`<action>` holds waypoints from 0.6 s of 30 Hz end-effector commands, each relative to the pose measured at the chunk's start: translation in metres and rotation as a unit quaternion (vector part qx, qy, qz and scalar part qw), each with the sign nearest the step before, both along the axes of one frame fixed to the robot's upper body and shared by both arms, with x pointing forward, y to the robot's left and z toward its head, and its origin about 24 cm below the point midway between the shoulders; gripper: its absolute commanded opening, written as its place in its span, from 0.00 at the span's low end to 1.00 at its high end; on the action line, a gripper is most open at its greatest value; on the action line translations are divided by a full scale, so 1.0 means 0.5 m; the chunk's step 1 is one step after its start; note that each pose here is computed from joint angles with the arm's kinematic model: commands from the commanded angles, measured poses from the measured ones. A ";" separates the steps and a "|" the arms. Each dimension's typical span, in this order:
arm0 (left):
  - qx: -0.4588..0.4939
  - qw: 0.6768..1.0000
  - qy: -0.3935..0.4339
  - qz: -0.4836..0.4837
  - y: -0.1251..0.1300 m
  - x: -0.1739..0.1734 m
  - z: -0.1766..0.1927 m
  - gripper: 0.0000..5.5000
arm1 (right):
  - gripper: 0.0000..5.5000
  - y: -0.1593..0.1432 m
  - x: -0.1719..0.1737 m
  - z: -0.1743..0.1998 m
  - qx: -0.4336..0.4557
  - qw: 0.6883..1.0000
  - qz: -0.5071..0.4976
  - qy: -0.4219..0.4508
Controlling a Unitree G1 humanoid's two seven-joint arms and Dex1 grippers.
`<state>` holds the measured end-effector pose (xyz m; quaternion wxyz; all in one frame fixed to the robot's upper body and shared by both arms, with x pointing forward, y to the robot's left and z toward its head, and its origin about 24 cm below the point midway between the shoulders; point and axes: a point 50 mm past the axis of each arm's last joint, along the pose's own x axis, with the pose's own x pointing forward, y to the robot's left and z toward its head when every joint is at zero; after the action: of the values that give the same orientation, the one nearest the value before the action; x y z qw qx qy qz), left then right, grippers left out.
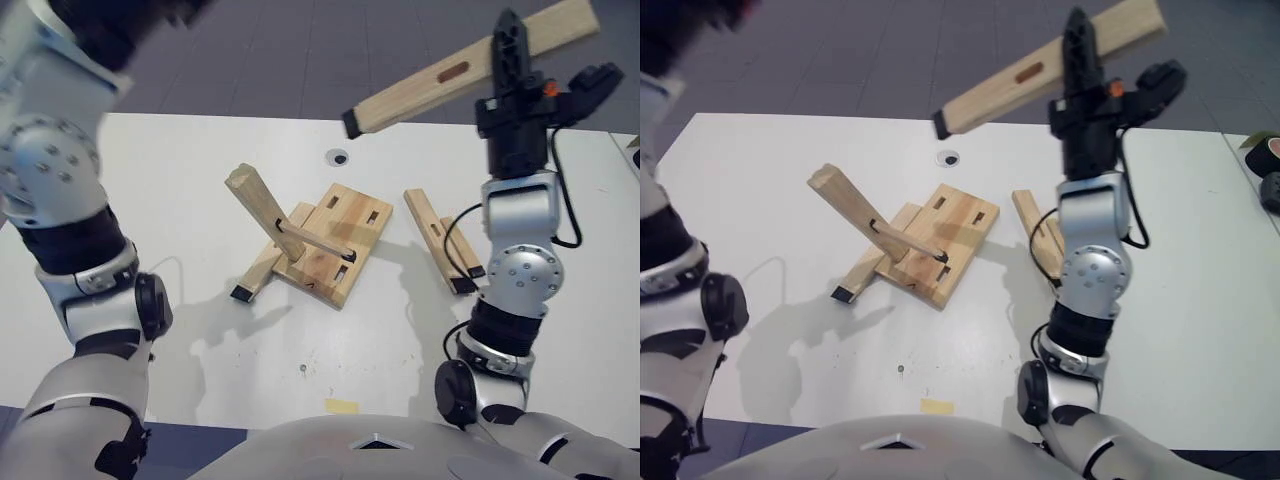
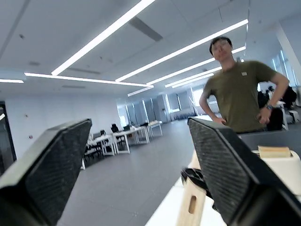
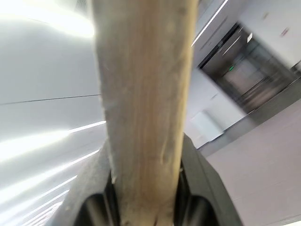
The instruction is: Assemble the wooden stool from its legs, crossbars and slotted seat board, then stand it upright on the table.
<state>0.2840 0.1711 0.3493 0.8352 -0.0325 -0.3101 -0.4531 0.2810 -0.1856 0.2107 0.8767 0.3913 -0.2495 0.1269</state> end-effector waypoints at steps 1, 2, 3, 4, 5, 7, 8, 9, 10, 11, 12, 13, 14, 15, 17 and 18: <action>0.202 0.939 0.125 0.247 0.099 0.107 -0.185 0.82 | 0.18 -0.084 -0.025 -0.050 -0.073 0.988 -0.114 0.068; 0.256 0.909 0.152 0.291 0.126 0.110 -0.247 0.85 | 0.18 -0.090 -0.032 -0.064 -0.090 0.985 -0.124 0.084; 0.297 0.885 0.183 0.308 0.144 0.101 -0.301 0.89 | 0.18 -0.093 -0.039 -0.073 -0.110 0.981 -0.129 0.095; 0.322 0.876 0.201 0.298 0.150 0.079 -0.340 0.92 | 0.18 -0.093 -0.048 -0.077 -0.131 0.978 -0.130 0.100; 0.332 0.876 0.216 0.273 0.144 0.050 -0.364 0.95 | 0.18 -0.097 -0.054 -0.079 -0.145 0.976 -0.126 0.102; 0.321 0.894 0.247 0.193 0.116 -0.005 -0.384 0.98 | 0.18 -0.120 -0.070 -0.086 -0.162 0.970 -0.140 0.117; 0.324 0.897 0.254 0.162 0.102 -0.028 -0.390 0.98 | 0.18 -0.132 -0.075 -0.089 -0.164 0.968 -0.146 0.124; 0.334 0.898 0.258 0.124 0.087 -0.050 -0.394 0.98 | 0.18 -0.140 -0.078 -0.088 -0.165 0.966 -0.151 0.128; 0.346 0.898 0.257 0.088 0.069 -0.071 -0.396 0.98 | 0.18 -0.146 -0.078 -0.086 -0.159 0.968 -0.147 0.128; 0.351 0.900 0.255 0.041 0.047 -0.094 -0.392 0.98 | 0.18 -0.149 -0.076 -0.085 -0.157 0.969 -0.141 0.128; 0.346 0.904 0.253 -0.007 0.025 -0.114 -0.381 0.98 | 0.18 -0.153 -0.073 -0.086 -0.159 0.969 -0.136 0.130; 0.346 0.904 0.247 -0.036 0.010 -0.126 -0.370 0.98 | 0.18 -0.156 -0.071 -0.088 -0.159 0.969 -0.132 0.134; 0.352 0.905 0.236 -0.040 0.005 -0.127 -0.361 0.98 | 0.18 -0.156 -0.070 -0.089 -0.160 0.969 -0.129 0.137; 0.356 0.905 0.232 -0.026 0.007 -0.122 -0.357 0.98 | 0.18 -0.156 -0.069 -0.090 -0.160 0.969 -0.126 0.138; 0.364 0.902 0.232 0.021 0.024 -0.106 -0.358 0.98 | 0.18 -0.156 -0.067 -0.093 -0.155 0.970 -0.120 0.142; 0.369 0.898 0.233 0.049 0.034 -0.099 -0.361 0.98 | 0.18 -0.158 -0.067 -0.095 -0.150 0.970 -0.120 0.146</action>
<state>0.2258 0.1742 0.1705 0.8335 0.1568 0.0642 -0.5259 0.2462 -0.2616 0.1609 0.9629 0.2291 -0.1427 -0.0018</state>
